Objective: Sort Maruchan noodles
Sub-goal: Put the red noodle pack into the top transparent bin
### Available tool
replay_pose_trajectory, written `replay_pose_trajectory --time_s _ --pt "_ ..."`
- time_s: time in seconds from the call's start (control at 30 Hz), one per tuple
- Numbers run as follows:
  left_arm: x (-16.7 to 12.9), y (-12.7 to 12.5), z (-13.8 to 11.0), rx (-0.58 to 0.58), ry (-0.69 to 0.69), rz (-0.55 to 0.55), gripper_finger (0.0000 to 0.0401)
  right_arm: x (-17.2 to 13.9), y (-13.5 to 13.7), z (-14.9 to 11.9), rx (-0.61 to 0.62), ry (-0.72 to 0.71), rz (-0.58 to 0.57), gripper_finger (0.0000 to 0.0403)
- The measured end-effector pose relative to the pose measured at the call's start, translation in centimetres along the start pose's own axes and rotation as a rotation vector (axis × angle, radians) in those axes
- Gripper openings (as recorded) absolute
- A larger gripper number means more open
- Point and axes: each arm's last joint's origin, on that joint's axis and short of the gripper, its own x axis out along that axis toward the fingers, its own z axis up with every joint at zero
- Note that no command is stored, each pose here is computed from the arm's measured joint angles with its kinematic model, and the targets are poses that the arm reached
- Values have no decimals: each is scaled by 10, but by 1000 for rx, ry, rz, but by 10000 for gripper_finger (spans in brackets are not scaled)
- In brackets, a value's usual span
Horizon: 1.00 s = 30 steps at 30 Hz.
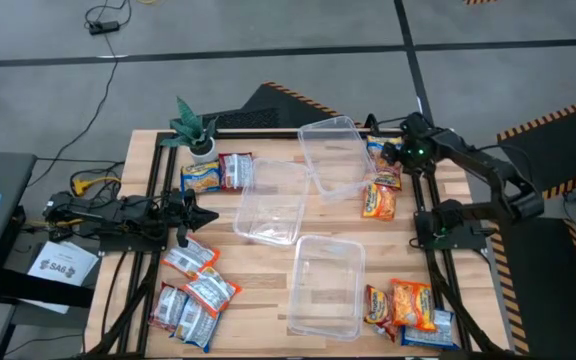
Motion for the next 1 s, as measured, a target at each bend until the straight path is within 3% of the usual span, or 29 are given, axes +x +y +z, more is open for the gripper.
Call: replay_pose_trajectory --time_s 0.43,0.57,0.8,1.0 --pt "0 0 0 0 0 0 0 32 1 4 22 78 -108 268" --pt "0 0 0 0 0 0 0 36 1 5 11 88 -118 206" --pt "0 0 0 0 0 0 0 28 0 4 -43 55 -107 25" --pt "0 0 0 0 0 0 0 2 -2 0 -43 -20 -57 21"
